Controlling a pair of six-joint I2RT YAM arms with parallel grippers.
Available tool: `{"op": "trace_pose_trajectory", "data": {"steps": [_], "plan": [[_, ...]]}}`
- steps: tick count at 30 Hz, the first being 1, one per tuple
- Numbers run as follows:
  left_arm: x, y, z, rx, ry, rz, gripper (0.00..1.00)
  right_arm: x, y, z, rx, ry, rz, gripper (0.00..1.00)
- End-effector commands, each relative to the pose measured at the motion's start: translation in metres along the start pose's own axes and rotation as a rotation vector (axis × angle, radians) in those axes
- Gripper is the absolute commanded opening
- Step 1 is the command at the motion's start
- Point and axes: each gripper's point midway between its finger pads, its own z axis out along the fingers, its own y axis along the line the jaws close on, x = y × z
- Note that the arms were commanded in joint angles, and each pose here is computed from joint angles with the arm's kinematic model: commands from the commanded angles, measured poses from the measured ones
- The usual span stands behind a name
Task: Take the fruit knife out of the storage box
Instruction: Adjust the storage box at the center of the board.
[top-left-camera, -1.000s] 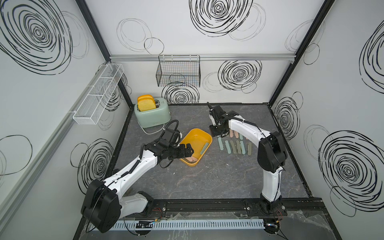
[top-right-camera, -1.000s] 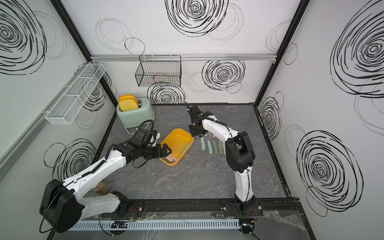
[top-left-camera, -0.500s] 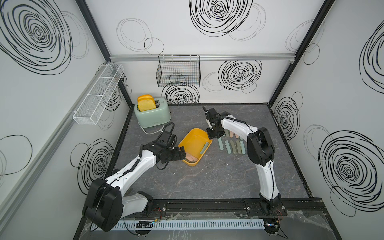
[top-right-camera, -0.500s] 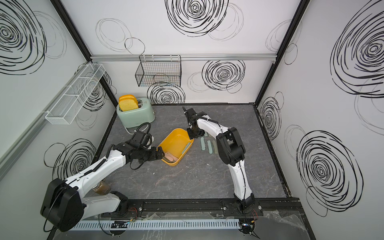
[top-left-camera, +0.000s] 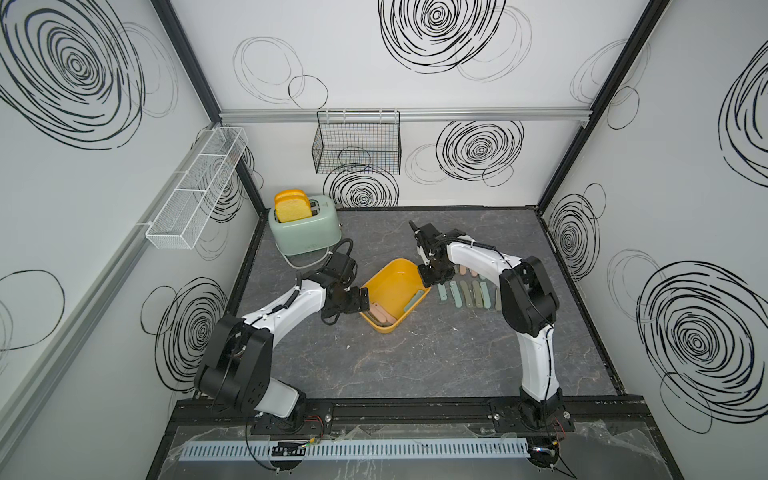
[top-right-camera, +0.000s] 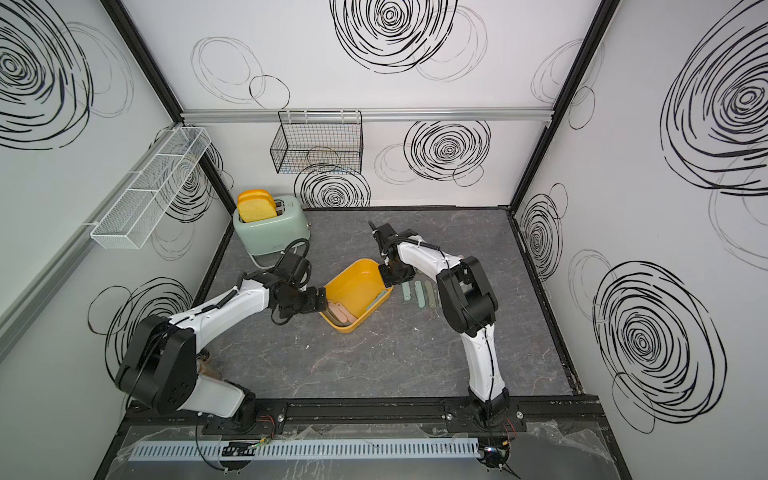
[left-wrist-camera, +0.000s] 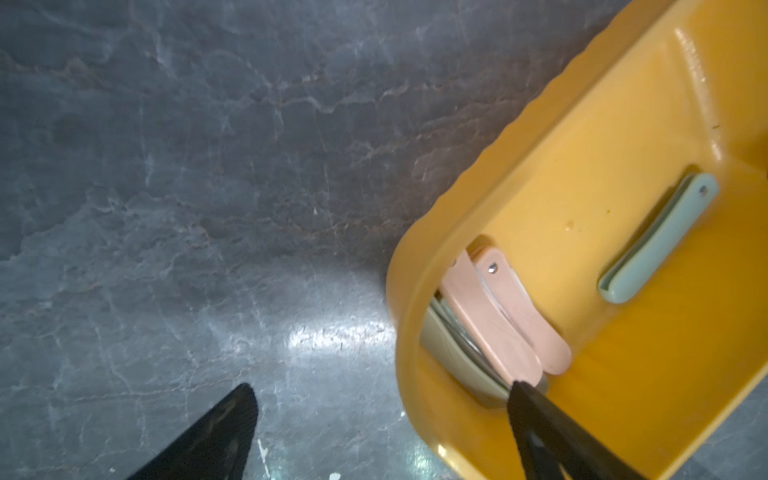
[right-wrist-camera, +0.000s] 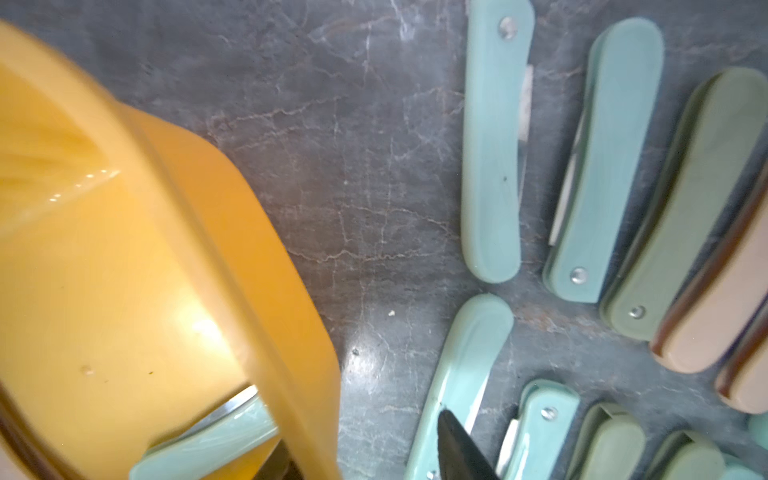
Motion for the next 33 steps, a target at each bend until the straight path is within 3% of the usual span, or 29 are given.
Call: {"op": "trace_pose_trajectory", "data": {"steps": [1,26,33], "plan": [[-0.027,-0.002,0.001,-0.021,-0.064,0.013,0.98,0.008,0.003,-0.021,-0.016,-0.006,-0.007,0.51],[-0.124,-0.052,0.029,0.05,-0.125,-0.009,0.98,0.062,0.003,-0.036,-0.022,0.036,-0.036,0.51],[-0.129,-0.079,0.029,0.094,-0.127,0.037,0.98,0.063,-0.002,-0.05,0.0,0.006,-0.042,0.51]]}}
